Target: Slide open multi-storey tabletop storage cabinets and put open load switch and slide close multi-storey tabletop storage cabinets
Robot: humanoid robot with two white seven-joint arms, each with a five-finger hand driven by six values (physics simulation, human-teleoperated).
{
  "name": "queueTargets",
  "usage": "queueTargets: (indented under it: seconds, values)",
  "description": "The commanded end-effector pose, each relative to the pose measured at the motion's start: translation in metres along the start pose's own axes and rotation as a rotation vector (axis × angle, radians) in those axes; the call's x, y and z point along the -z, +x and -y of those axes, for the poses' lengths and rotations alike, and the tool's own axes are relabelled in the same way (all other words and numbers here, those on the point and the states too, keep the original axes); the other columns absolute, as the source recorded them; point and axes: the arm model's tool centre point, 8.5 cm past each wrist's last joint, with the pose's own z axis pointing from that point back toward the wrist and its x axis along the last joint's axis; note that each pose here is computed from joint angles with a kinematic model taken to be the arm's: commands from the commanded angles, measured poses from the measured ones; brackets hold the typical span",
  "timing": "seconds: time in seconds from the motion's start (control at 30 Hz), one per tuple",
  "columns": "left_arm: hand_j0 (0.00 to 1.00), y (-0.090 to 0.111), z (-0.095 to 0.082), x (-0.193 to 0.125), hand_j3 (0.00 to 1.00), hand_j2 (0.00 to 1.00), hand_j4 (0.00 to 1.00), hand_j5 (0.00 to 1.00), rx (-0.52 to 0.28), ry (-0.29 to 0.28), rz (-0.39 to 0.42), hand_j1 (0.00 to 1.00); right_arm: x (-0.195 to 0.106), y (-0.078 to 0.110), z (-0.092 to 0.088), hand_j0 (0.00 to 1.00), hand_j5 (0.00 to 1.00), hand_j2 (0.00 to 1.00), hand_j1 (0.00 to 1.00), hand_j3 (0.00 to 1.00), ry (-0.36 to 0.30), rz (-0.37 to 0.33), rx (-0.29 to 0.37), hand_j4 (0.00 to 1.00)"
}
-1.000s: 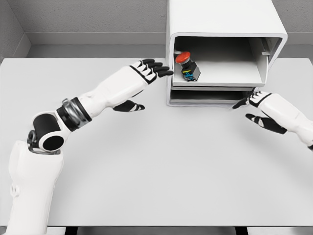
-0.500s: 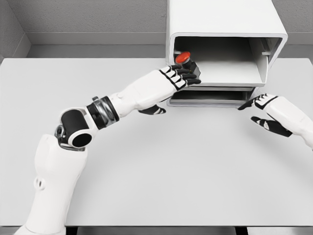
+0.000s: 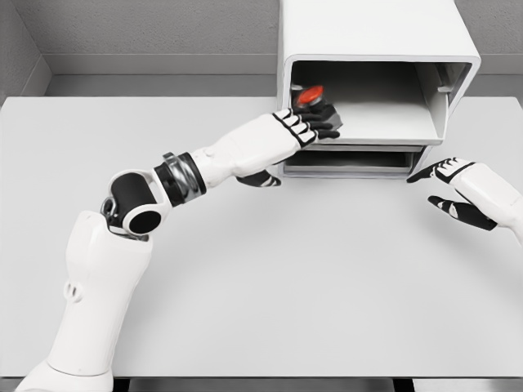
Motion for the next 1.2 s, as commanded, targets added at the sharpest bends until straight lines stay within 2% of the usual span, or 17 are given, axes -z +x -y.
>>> queueTargets:
  seconds: [0.0,0.2,0.23,0.4,0.47,0.5,0.57,0.63,0.7,0.8,0.87,0.93,1.03,1.1,1.17]
  values:
    - [1.0,-0.001,0.003,0.0,1.0,1.0,1.0,1.0,-0.004,-0.008,-0.005,1.0,0.0,0.0,0.001,0.65,0.65,0.65,0.65,0.65,-0.004,0.0,0.004,0.65]
    - [1.0,0.001,-0.001,0.0,1.0,1.0,1.0,1.0,0.008,-0.001,-0.003,1.0,-0.001,-0.001,0.002,0.66,0.66,0.66,0.66,0.66,-0.005,-0.003,0.002,0.66]
    - [1.0,0.003,-0.005,-0.001,1.0,1.0,1.0,1.0,0.013,0.012,0.002,1.0,-0.002,-0.002,0.007,0.66,0.66,0.66,0.66,0.66,-0.014,-0.006,-0.004,0.66]
    - [1.0,0.023,-0.039,-0.012,1.0,1.0,1.0,1.0,0.07,0.118,0.045,1.0,0.0,0.003,0.006,0.63,0.63,0.63,0.63,0.63,-0.018,0.007,0.002,0.63]
    - [1.0,0.025,-0.049,-0.018,1.0,1.0,1.0,1.0,0.082,0.155,0.043,1.0,0.003,0.009,0.007,0.61,0.61,0.61,0.61,0.61,-0.023,0.028,-0.002,0.61]
    - [1.0,0.024,-0.053,-0.025,1.0,1.0,1.0,1.0,0.071,0.181,0.04,1.0,0.004,0.011,0.007,0.6,0.6,0.6,0.6,0.6,-0.023,0.033,-0.003,0.6]
    - [1.0,0.0,-0.055,-0.06,1.0,1.0,1.0,1.0,0.058,0.192,-0.017,1.0,0.006,0.013,0.005,0.59,0.59,0.59,0.59,0.59,-0.019,0.039,0.002,0.59]
    - [1.0,-0.027,-0.047,-0.108,1.0,1.0,1.0,1.0,0.022,0.186,-0.107,1.0,0.009,0.018,0.007,0.59,0.59,0.59,0.59,0.59,-0.023,0.058,-0.004,0.59]
    - [1.0,-0.052,-0.034,-0.168,1.0,1.0,1.0,1.0,0.011,0.145,-0.244,1.0,0.01,0.022,0.008,0.59,0.59,0.59,0.59,0.59,-0.023,0.07,-0.008,0.59]
    - [1.0,-0.068,-0.014,-0.243,1.0,1.0,1.0,1.0,-0.022,0.11,-0.427,1.0,0.013,0.024,0.01,0.59,0.59,0.59,0.59,0.59,-0.024,0.078,-0.014,0.59]
    - [1.0,-0.071,-0.007,-0.28,1.0,1.0,1.0,1.0,-0.04,0.098,-0.506,1.0,0.019,0.028,0.003,0.59,0.59,0.59,0.59,0.59,-0.045,0.088,0.009,0.59]
    - [1.0,-0.07,-0.002,-0.291,1.0,1.0,1.0,1.0,-0.051,0.093,-0.533,1.0,0.022,0.029,0.006,0.59,0.59,0.59,0.59,0.59,-0.051,0.093,-0.006,0.59]
    - [1.0,-0.078,0.007,-0.304,1.0,1.0,1.0,1.0,-0.085,0.089,-0.576,1.0,0.032,0.033,0.001,0.59,0.59,0.59,0.59,0.59,-0.058,0.11,0.0,0.59]
    - [1.0,-0.084,0.019,-0.307,1.0,1.0,1.0,1.0,-0.121,0.075,-0.595,1.0,0.038,0.035,-0.001,0.59,0.59,0.59,0.59,0.59,-0.055,0.121,0.004,0.59]
    - [1.0,-0.087,0.022,-0.308,1.0,1.0,1.0,1.0,-0.129,0.066,-0.602,1.0,0.038,0.031,-0.002,0.59,0.59,0.59,0.59,0.59,-0.054,0.111,0.006,0.59]
